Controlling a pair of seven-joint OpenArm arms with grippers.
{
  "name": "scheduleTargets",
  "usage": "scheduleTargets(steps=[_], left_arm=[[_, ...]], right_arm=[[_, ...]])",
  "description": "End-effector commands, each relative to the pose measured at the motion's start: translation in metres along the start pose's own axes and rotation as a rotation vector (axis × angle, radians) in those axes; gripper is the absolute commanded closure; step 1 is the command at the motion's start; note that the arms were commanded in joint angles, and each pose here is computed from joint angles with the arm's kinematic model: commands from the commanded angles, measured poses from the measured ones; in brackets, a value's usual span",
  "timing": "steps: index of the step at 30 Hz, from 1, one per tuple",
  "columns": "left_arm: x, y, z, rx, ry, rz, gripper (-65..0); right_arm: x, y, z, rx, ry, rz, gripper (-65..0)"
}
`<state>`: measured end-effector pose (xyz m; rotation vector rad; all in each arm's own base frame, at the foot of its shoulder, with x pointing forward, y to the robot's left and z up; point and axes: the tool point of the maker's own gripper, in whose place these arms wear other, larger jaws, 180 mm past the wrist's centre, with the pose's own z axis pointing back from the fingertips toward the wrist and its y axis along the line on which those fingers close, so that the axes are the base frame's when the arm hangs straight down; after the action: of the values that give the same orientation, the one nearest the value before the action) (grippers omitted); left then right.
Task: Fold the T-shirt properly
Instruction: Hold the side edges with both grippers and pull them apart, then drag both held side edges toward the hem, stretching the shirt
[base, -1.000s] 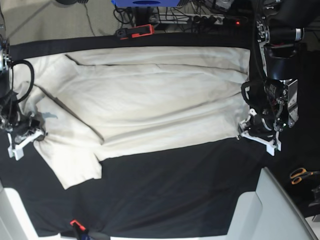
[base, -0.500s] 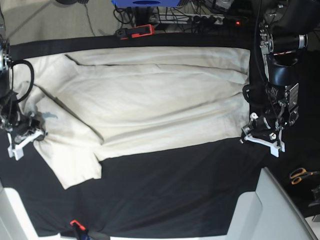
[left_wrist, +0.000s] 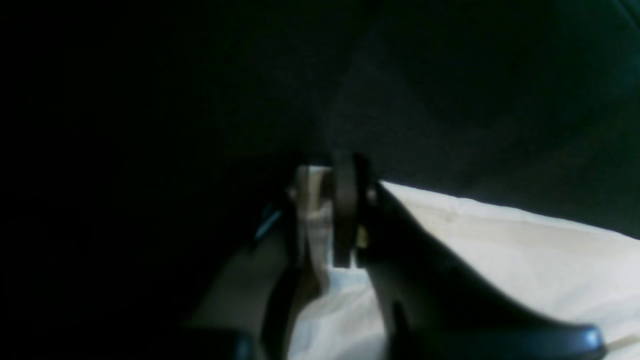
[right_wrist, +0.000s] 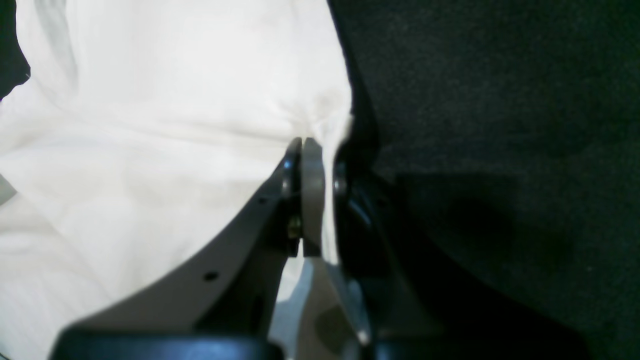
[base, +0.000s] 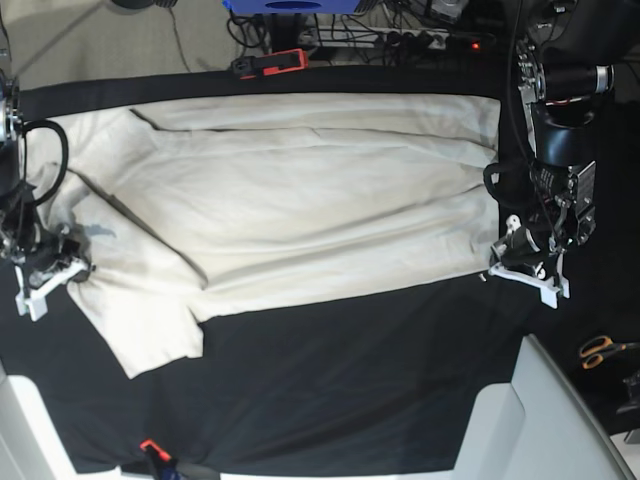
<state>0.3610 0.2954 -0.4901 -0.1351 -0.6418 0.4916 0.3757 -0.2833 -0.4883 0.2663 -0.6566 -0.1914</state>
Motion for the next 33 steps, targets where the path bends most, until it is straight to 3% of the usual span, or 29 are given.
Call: scheduleTargets(steps=[1,11,15,21,27,33], left_arm=[[-0.018,0.002,-0.001,0.012,0.081,-0.007,-1.8],[-0.010,-0.001,0.000,0.009,0.066,-0.008,0.0],[0.022,-0.017,0.001,-0.019,0.007,-0.014,0.0],[0.045,-0.047,0.001,-0.051,0.014,-0.103,0.0],[0.067,-0.060,0.004,-0.071,-0.020,-0.106,0.0],[0.108,-0.076,0.021,-0.102,-0.121,-0.140,0.0]], right_arm=[[0.027,-0.003,0.005,0.001,-0.060,0.007,0.0],[0.027,-0.003,0.005,0.001,-0.060,0.007,0.0],[0.048,0.010,0.007,0.027,-0.107,0.044,0.0],[0.070,0.017,0.011,0.040,-0.148,0.071,0.0],[0.077,0.016,0.013,0.037,-0.159,0.078,0.0],[0.101,0.011,0.026,0.030,-0.211,0.124,0.0]])
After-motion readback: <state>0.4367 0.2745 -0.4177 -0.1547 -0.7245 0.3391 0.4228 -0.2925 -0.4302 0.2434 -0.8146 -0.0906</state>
